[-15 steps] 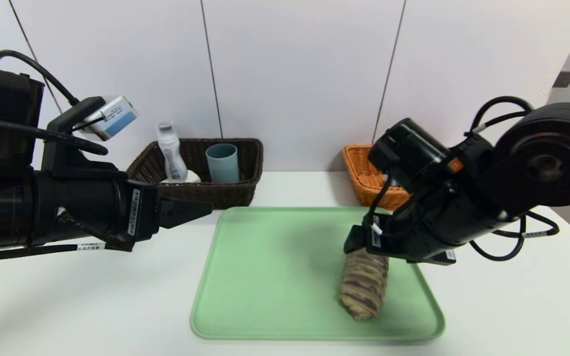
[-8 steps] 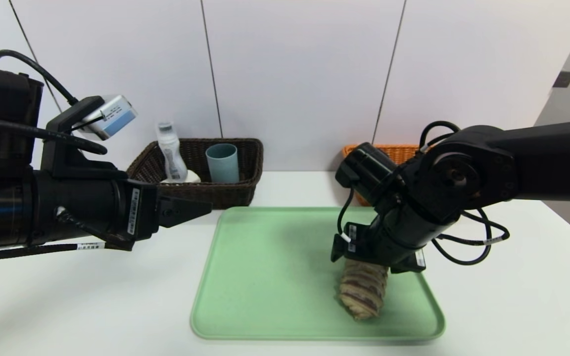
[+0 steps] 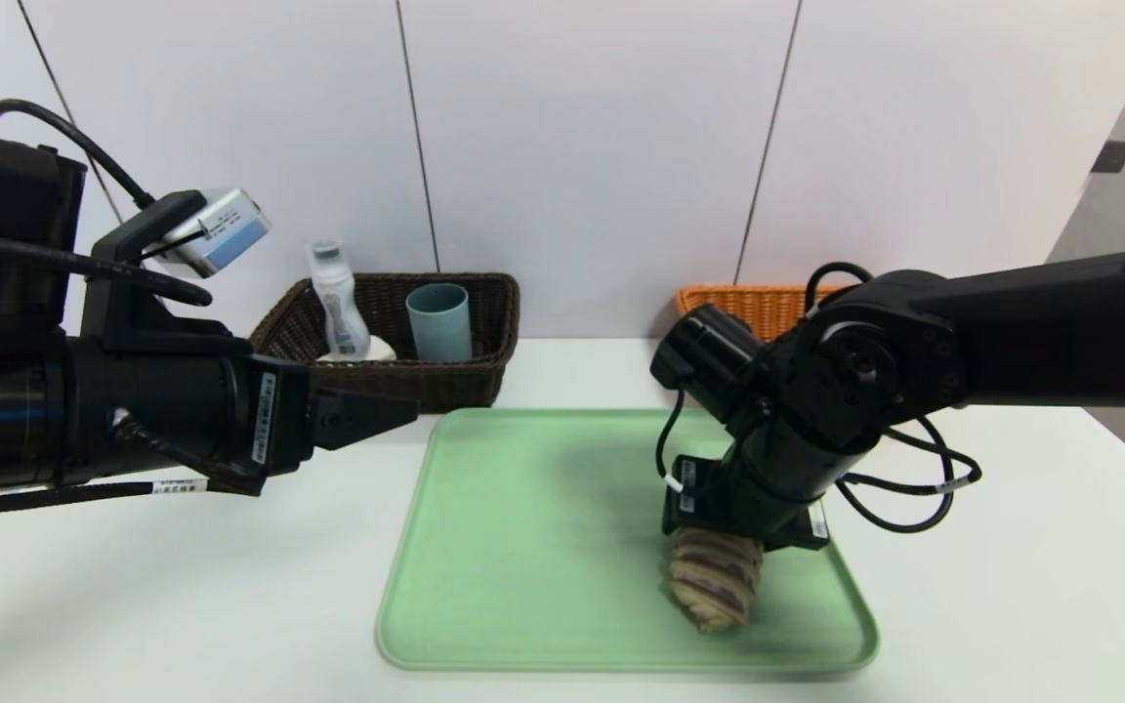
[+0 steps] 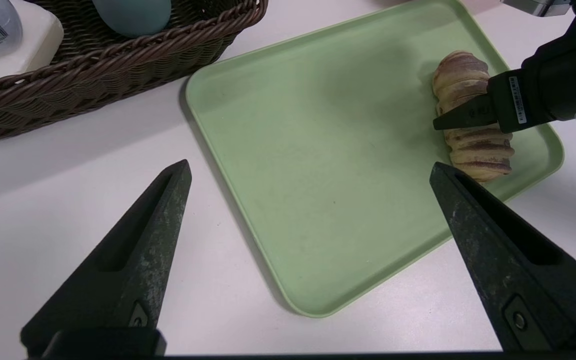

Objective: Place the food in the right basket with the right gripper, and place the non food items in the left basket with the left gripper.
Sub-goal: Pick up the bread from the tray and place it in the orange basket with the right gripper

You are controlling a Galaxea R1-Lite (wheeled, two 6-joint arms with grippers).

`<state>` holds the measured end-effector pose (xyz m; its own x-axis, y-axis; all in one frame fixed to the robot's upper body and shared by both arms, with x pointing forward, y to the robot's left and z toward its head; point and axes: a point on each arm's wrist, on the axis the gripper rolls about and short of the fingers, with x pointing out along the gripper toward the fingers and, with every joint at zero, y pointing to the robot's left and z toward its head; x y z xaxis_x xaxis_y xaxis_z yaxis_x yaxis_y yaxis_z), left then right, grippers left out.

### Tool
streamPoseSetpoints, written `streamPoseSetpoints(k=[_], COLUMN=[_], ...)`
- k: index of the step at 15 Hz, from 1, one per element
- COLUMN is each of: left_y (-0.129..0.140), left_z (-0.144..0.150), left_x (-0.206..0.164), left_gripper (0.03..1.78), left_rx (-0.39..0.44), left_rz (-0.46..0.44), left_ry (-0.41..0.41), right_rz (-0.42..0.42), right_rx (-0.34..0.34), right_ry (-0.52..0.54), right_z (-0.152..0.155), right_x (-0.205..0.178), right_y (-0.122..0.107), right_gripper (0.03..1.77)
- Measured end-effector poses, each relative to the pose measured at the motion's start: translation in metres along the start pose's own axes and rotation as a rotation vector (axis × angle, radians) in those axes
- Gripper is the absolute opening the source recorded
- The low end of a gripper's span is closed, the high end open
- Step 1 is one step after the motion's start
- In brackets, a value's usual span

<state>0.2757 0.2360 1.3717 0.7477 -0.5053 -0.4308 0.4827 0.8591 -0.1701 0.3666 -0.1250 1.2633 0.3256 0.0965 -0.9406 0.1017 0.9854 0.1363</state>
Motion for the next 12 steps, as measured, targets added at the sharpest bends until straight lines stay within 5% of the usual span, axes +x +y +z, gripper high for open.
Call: streamPoseSetpoints(k=[5, 7, 12], left_y=[0.000, 0.000, 0.000], left_z=[0.000, 0.000, 0.000], left_x=[0.000, 0.000, 0.000], left_gripper=[1.69, 1.69, 1.69], left_rx=[-0.002, -0.002, -0.001], left_rz=[0.000, 0.000, 0.001], left_ry=[0.000, -0.002, -0.003], right_rz=[-0.002, 0.004, 0.090], right_rx=[0.005, 0.005, -0.032], right_ry=[0.002, -0.004, -0.105], right_z=[0.001, 0.001, 0.005], right_x=[0.001, -0.002, -0.045], right_y=[0.000, 0.000, -0.005], right_gripper=[0.79, 0.16, 0.16])
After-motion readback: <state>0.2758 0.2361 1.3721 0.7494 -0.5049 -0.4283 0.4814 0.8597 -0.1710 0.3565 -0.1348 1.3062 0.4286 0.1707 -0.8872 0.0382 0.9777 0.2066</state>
